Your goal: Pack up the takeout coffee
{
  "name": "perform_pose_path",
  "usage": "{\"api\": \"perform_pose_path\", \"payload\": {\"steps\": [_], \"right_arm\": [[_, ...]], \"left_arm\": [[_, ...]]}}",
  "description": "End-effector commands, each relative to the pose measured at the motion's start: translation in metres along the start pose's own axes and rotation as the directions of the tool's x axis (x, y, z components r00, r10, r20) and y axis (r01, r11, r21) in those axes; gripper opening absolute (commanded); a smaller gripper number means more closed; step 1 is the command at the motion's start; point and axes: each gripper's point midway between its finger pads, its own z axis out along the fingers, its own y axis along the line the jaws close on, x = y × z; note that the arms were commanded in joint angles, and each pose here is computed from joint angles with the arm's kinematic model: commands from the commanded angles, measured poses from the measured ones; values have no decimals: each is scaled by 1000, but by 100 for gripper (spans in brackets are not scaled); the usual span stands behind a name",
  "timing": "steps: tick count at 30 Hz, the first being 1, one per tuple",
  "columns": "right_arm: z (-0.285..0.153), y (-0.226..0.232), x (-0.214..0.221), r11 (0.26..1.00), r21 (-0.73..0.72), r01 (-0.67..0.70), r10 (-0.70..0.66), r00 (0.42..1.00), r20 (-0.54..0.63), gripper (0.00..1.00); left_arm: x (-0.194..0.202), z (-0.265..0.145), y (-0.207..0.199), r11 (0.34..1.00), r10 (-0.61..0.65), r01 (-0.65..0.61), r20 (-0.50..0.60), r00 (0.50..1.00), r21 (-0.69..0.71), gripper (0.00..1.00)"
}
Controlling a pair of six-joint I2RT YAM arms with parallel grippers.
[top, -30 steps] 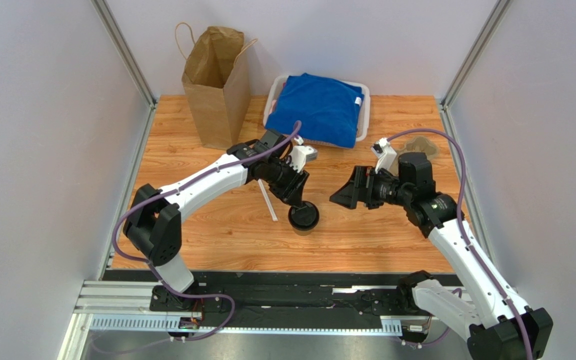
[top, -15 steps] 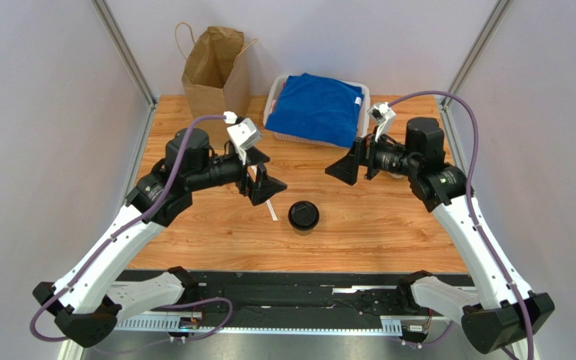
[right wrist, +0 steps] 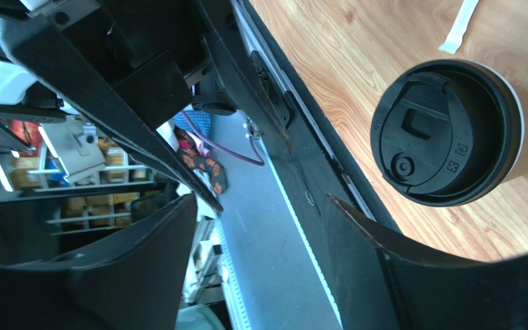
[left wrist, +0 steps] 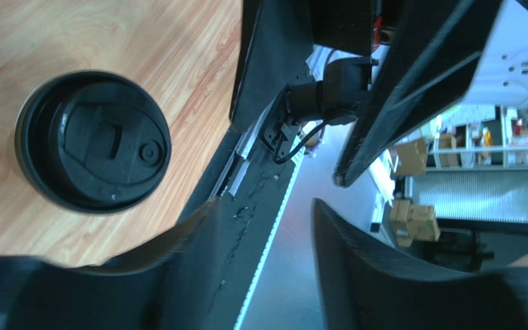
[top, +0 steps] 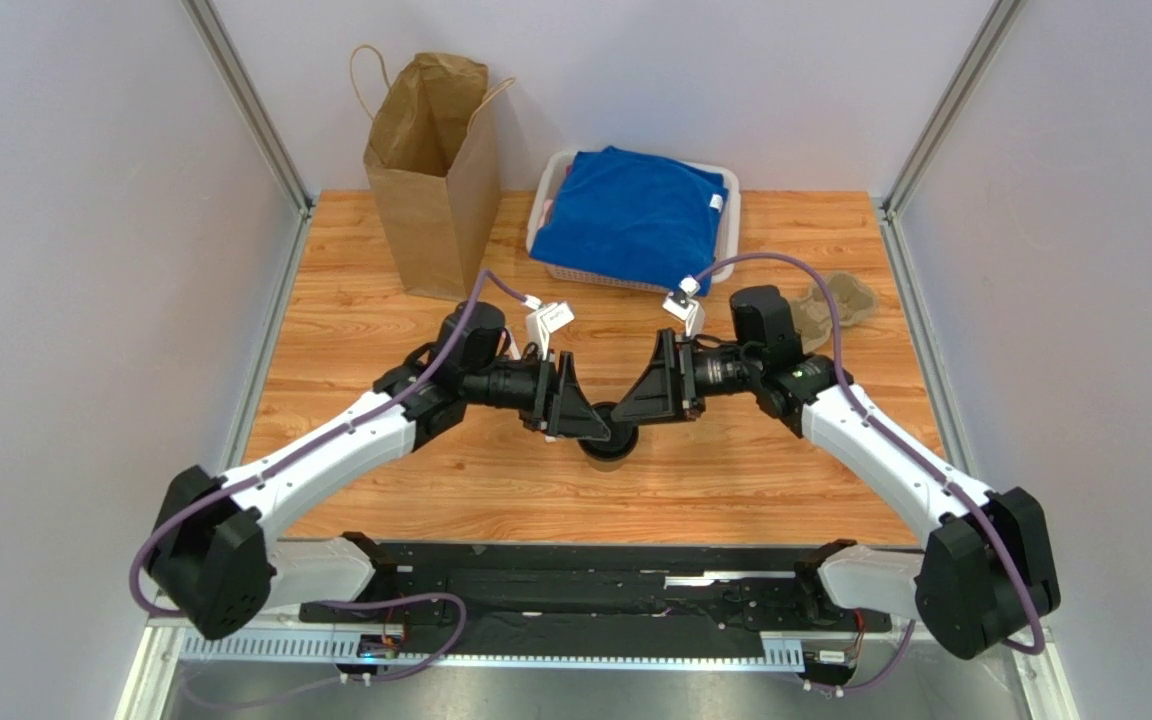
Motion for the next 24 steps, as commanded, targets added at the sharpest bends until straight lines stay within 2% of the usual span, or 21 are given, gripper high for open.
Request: {"api": "perform_pose_path", "payload": {"steps": [1, 2, 3, 4, 5, 7, 9, 14, 24], "right_arm": [[7, 1, -6, 998, -56, -21, 21, 1000, 1, 60], [8, -1, -7, 998, -54, -21, 21, 1000, -1, 55], [10, -3, -8, 998, -50, -26, 26, 1000, -3, 49], [12, -8, -8, 998, -44, -40, 40, 999, -10, 36], [14, -11, -8, 998, -42, -44, 43, 999, -13, 29], [17, -17, -9, 998, -36, -55, 54, 998, -20, 13], [21, -24, -9, 996, -31, -81, 80, 996, -37, 6], [31, -36, -3, 991, -26, -128, 125, 988, -91, 0], [43, -60, 5, 988, -14, -152, 149, 979, -139, 0]], "left_arm": [[-16, 11, -20, 989, -24, 21, 22, 999, 149, 49], [-15, 13, -16, 988, -44, 42, 14, 999, 147, 34], [-13, 16, -12, 987, -54, 52, 9, 998, 149, 27], [-11, 19, -9, 987, -65, 63, 4, 998, 147, 22], [-12, 20, -6, 987, -77, 76, 5, 997, 144, 14], [-11, 25, 1, 987, -95, 94, 1, 995, 134, 7], [-10, 27, 7, 986, -115, 114, -6, 993, 124, 0], [-3, 36, 25, 983, -154, 158, -41, 987, 99, 0], [16, 51, 70, 964, -257, 262, -111, 960, 35, 0]]}}
